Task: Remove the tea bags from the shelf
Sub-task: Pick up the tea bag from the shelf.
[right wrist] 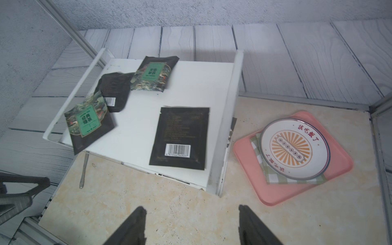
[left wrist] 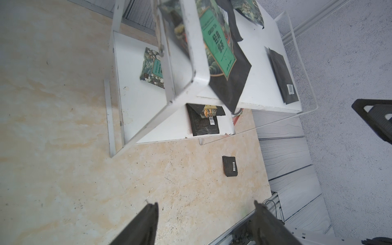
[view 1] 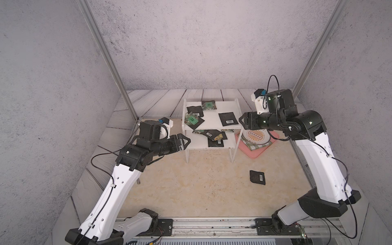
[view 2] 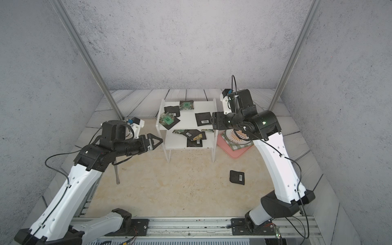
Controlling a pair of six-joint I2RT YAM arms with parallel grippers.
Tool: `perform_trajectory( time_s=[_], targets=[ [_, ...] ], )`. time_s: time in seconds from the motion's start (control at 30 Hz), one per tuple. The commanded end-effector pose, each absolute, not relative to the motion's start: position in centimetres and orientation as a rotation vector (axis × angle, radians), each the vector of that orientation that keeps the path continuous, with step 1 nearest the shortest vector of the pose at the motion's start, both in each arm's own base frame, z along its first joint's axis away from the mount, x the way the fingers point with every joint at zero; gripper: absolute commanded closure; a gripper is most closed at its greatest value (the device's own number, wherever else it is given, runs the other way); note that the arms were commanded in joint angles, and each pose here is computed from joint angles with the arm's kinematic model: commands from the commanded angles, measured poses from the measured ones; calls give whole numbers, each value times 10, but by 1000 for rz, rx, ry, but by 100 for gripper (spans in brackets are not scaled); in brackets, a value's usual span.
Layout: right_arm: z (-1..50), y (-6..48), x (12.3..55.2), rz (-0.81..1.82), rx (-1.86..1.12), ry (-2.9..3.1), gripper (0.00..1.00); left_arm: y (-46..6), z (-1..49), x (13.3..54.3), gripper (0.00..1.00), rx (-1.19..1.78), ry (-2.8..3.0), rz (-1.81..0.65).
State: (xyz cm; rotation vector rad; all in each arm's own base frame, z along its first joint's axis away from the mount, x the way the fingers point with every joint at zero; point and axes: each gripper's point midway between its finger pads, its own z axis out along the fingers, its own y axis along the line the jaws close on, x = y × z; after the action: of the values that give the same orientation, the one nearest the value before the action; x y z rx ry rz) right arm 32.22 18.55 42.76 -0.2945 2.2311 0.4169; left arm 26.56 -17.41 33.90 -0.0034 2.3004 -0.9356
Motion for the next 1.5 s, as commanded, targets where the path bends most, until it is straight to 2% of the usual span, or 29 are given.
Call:
perform_trajectory(
  time_s=[0.0,0.03,0.1,0.43,0.67,1.07,1.23,1.47],
  targets=[
    [421,197,328,376,-349,2268,27,-170,351,267,24,-11,2270,-943],
    [419,202,332,376,-358,2275,18,-169,352,268,23,-15,2265,-947],
    [413,214,339,372,-379,2294,15,-168,353,270,22,-21,2259,-949],
    [395,242,371,289,-421,2288,26,-163,343,273,24,-59,2271,-970],
    [365,248,383,167,-448,2340,26,-162,335,275,24,-87,2281,-999],
    [336,256,380,68,-516,2384,27,-161,325,274,25,-107,2299,-1003],
    [326,252,379,38,-506,2403,33,-160,324,274,26,-113,2300,-1000],
    [321,247,374,35,-499,2404,52,-158,321,275,27,-123,2306,-990]
  ],
)
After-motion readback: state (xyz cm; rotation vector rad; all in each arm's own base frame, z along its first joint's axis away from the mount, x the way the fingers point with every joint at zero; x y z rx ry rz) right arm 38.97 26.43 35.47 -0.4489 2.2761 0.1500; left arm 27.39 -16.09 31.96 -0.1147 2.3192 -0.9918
